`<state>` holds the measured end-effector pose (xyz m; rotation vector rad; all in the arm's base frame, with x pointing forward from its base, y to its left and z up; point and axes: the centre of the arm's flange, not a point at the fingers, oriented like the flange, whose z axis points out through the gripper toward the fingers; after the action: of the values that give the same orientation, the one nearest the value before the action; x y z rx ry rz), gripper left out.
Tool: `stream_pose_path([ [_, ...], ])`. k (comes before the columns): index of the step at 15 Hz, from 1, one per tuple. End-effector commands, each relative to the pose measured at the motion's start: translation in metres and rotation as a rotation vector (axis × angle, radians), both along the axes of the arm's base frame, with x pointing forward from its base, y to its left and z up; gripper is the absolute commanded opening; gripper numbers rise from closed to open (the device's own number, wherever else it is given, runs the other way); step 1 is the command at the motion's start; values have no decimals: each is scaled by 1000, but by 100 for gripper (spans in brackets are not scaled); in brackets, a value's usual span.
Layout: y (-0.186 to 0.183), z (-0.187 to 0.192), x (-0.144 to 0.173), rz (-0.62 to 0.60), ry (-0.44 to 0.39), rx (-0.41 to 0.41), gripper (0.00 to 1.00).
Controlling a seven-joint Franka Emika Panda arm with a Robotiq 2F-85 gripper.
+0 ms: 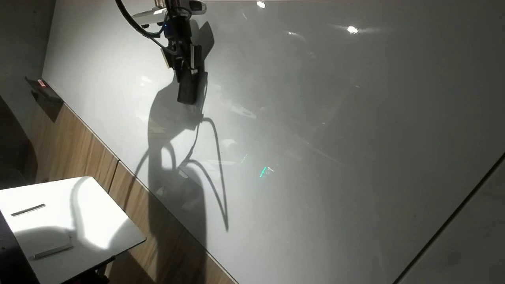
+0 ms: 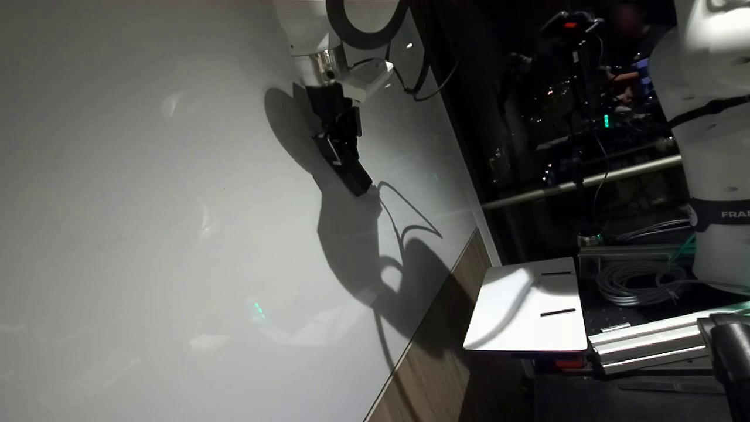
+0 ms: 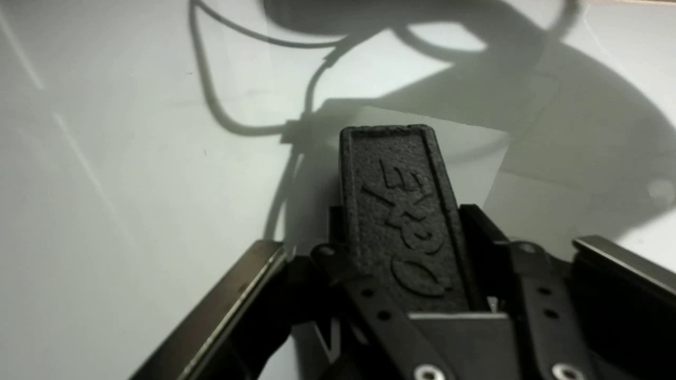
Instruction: Erase the drawing on the white board
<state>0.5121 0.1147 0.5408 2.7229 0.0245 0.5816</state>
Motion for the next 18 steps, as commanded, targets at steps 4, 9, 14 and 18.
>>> stream_pose_path([
  [4,27,56,5,54,-85,16,30],
  [9,43,104,-4,67,-137,19,30],
  [14,45,159,-14,79,-202,5,30],
  [18,27,158,-14,72,-206,-2,30],
])
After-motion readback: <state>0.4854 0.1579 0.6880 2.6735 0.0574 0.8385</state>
